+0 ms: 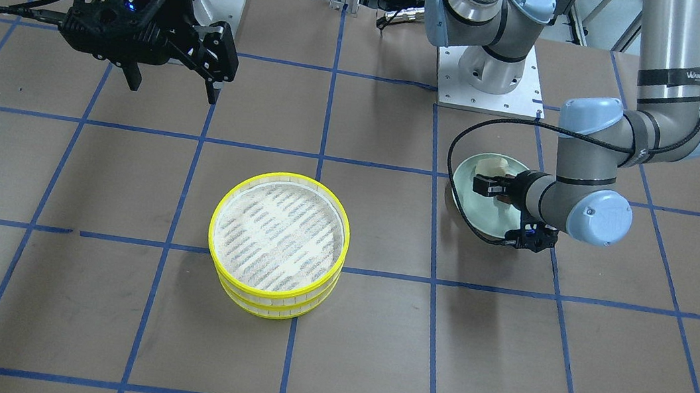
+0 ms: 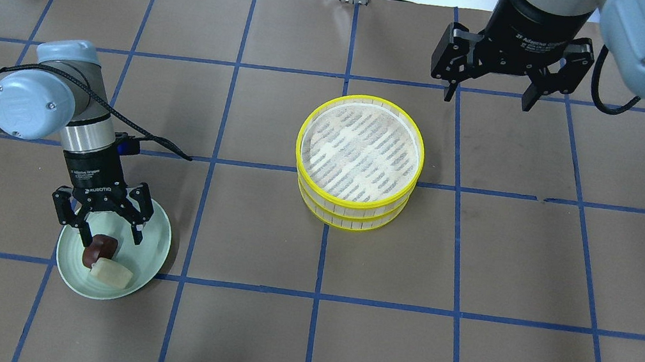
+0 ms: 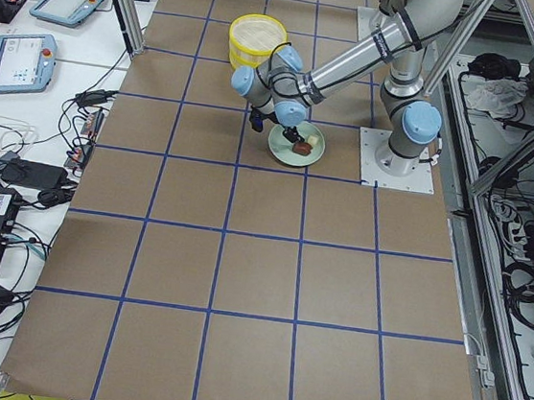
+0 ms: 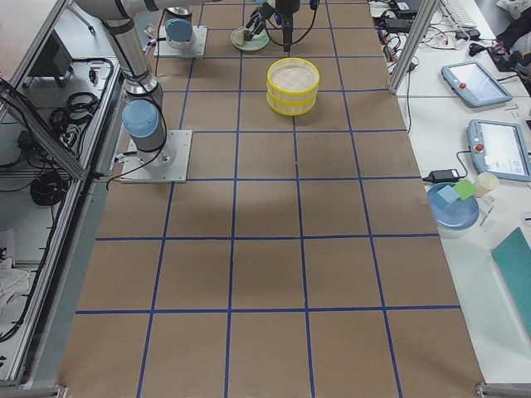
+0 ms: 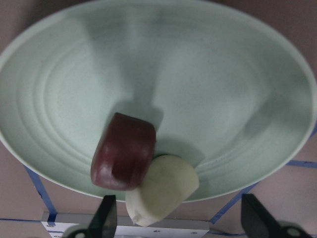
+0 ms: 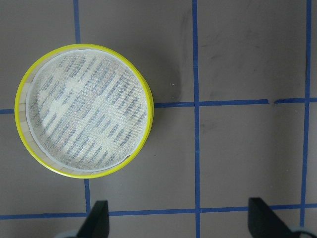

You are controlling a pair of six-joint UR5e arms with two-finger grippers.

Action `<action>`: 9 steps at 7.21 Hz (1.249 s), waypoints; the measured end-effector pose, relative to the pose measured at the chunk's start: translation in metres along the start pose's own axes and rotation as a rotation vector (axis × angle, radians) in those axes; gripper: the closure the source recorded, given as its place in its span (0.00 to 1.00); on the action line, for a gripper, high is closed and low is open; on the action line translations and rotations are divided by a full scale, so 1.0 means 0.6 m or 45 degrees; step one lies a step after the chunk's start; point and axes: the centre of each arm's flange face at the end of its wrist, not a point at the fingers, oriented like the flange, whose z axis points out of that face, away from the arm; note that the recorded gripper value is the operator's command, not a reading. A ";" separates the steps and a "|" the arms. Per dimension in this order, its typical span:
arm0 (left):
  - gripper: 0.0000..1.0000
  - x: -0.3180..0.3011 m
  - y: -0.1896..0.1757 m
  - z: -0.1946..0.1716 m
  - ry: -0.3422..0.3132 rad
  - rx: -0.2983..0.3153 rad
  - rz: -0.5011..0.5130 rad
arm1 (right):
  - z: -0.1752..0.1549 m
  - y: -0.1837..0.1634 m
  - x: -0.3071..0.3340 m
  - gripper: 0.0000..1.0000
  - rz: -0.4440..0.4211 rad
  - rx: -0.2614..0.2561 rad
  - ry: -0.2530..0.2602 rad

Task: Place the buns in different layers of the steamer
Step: 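Grasp the white bun with left gripper while right moves over steamer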

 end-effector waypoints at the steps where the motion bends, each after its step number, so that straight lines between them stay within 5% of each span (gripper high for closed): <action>1: 0.14 -0.004 0.001 0.005 0.002 -0.013 -0.003 | 0.000 0.000 0.000 0.00 -0.001 0.000 0.000; 9: 0.17 -0.024 0.005 0.023 0.074 -0.080 -0.035 | 0.000 0.001 0.000 0.00 -0.004 -0.002 0.005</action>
